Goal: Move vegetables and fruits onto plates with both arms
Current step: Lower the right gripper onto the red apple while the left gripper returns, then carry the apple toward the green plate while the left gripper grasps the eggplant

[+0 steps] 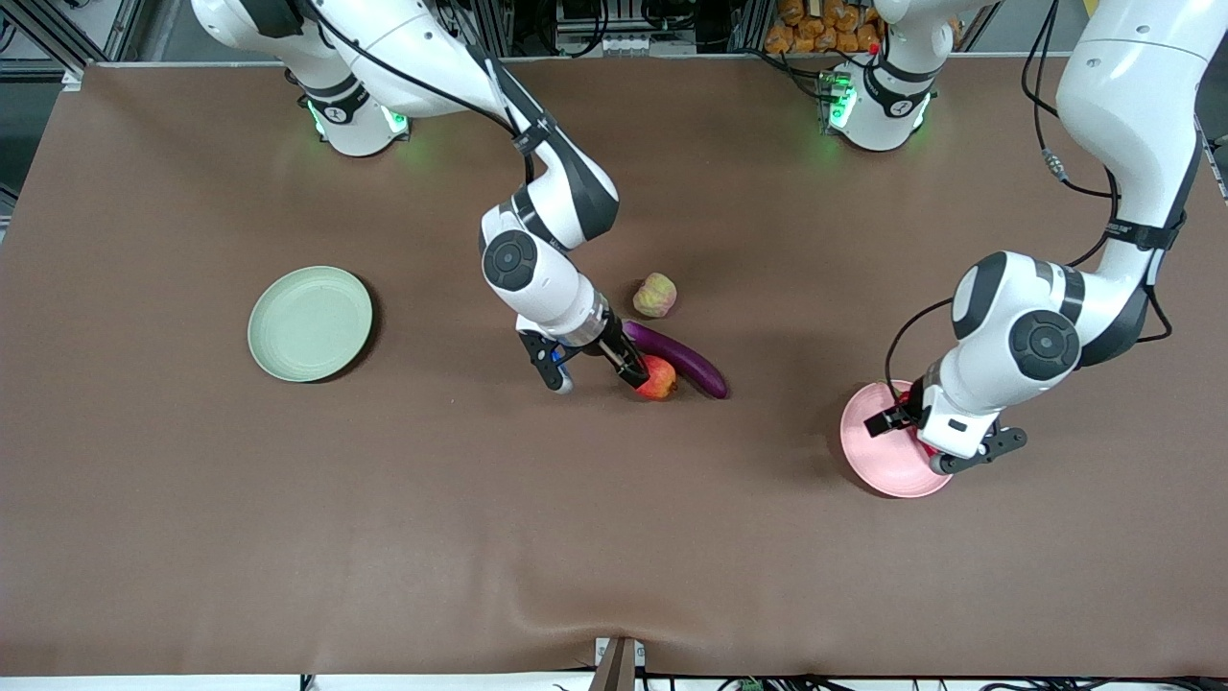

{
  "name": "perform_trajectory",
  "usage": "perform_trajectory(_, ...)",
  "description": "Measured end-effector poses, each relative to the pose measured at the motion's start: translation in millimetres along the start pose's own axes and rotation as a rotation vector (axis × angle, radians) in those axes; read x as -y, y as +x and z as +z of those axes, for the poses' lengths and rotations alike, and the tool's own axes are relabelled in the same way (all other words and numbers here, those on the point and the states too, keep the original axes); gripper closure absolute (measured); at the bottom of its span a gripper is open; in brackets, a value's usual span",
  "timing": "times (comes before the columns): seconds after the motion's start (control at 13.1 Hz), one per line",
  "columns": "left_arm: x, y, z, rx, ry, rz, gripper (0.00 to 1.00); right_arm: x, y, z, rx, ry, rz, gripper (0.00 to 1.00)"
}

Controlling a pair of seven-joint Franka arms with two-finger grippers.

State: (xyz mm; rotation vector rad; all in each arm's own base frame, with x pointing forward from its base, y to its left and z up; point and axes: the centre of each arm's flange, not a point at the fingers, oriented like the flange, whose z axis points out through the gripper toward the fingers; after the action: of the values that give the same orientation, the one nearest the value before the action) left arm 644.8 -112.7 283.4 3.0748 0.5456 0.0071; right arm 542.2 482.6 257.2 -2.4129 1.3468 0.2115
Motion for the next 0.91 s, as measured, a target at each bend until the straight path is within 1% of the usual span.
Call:
perform_trajectory(0.15, -17.9, -11.8, -4.0, 0.01, -0.011, -0.023, 0.0, -0.7, 5.8, 12.9, -0.019, 0.039, 0.007, 0.0)
perform_trajectory(0.23, -28.5, -19.2, -6.2, 0.017, -0.017, -0.039, 0.0, -1.9, 9.2, 19.5, -0.026, 0.048, 0.01, 0.0)
perform_trajectory(0.38, -51.1, -35.9, -8.5, 0.026, -0.023, -0.075, 0.0, -7.3, 11.6, 34.4, -0.034, 0.04, 0.018, 0.0)
perform_trajectory(0.46, -62.7, -45.2, -7.7, 0.029, -0.022, -0.096, 0.0, -9.2, 9.8, 41.8, -0.038, 0.048, 0.026, 0.0)
perform_trajectory(0.61, -88.6, -68.3, -4.3, 0.037, -0.015, -0.143, 0.0, -10.2, 3.9, 54.5, -0.05, 0.095, 0.054, 0.0)
perform_trajectory(0.76, -110.8, -89.7, -1.2, 0.044, -0.009, -0.177, 0.0, -9.0, -0.3, 60.9, -0.05, 0.111, 0.077, 0.0)
perform_trajectory(0.84, -117.6, -97.0, 0.5, 0.047, -0.006, -0.19, 0.0, -8.0, -1.0, 61.2, -0.049, 0.113, 0.079, 0.08)
perform_trajectory(0.91, -121.6, -101.5, 2.4, 0.05, -0.004, -0.201, 0.0, -7.1, -1.1, 60.9, -0.048, 0.115, 0.079, 0.08)
